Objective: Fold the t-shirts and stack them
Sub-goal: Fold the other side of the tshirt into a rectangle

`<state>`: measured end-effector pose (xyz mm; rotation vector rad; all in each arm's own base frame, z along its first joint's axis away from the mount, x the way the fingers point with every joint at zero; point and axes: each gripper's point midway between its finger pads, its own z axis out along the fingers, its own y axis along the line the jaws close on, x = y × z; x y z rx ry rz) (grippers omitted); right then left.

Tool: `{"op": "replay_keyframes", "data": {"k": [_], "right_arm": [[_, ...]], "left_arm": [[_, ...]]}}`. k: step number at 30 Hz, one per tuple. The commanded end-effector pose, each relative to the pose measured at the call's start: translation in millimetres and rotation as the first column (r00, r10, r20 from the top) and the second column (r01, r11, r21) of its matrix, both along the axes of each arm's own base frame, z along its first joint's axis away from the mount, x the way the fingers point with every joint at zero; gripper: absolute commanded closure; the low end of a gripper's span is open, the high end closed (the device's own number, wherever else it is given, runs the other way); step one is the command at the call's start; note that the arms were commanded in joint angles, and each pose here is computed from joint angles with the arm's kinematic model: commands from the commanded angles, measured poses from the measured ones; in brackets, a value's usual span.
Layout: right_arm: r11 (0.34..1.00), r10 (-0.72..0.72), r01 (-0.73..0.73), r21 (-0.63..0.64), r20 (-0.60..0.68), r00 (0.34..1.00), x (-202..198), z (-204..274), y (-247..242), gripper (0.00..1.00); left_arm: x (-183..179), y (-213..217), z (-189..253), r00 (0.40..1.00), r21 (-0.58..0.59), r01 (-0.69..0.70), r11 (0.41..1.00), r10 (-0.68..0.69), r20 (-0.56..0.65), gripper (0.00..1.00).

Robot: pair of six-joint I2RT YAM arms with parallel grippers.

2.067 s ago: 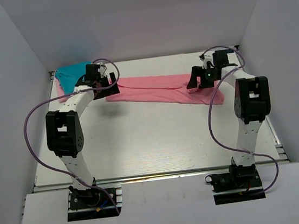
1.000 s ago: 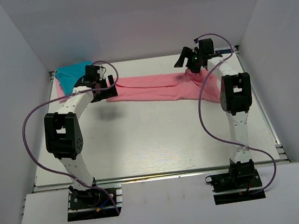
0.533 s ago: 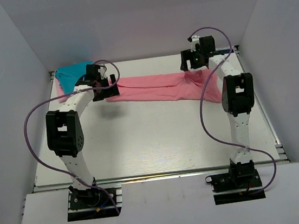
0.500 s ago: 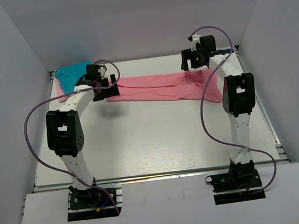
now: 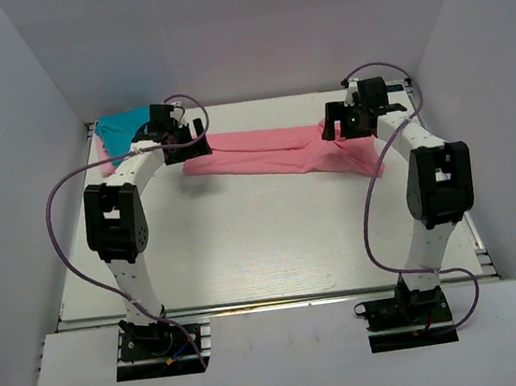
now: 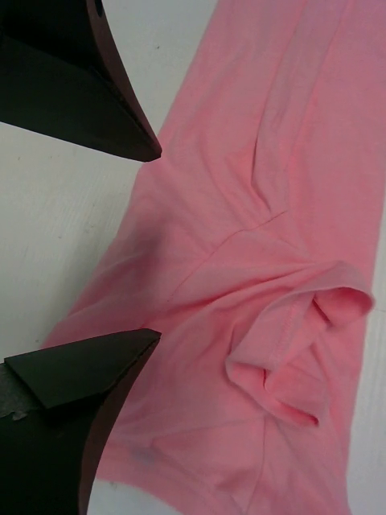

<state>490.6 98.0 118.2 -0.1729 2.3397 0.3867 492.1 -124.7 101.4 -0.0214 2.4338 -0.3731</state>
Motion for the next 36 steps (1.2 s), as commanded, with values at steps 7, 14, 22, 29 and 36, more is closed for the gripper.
{"op": "replay_keyframes", "data": {"k": [7,14,22,29,36], "right_arm": [[0.992,0.055,-0.051,0.118,-0.029,0.998,42,-28,34,0.10],[0.992,-0.125,0.124,0.014,0.077,0.989,100,-34,4,0.10],[0.995,-0.096,0.097,-0.011,0.100,0.990,132,-48,7,0.10],[0.992,-0.099,0.109,-0.059,0.155,0.983,132,-18,-4,0.10],[0.950,-0.244,0.280,-0.139,0.230,0.942,120,39,-39,0.10]], "left_arm": [[50,-40,19,0.985,-0.140,0.127,0.982,-0.108,0.132,0.00],[66,-46,-8,0.983,-0.155,0.145,0.977,-0.124,0.137,0.00],[76,-42,-29,0.986,-0.127,0.124,0.984,-0.108,0.126,0.00],[90,-41,-20,0.984,-0.108,0.116,0.987,-0.099,0.150,0.00],[104,-50,13,0.961,-0.136,0.161,0.978,-0.123,0.249,0.00]]}}
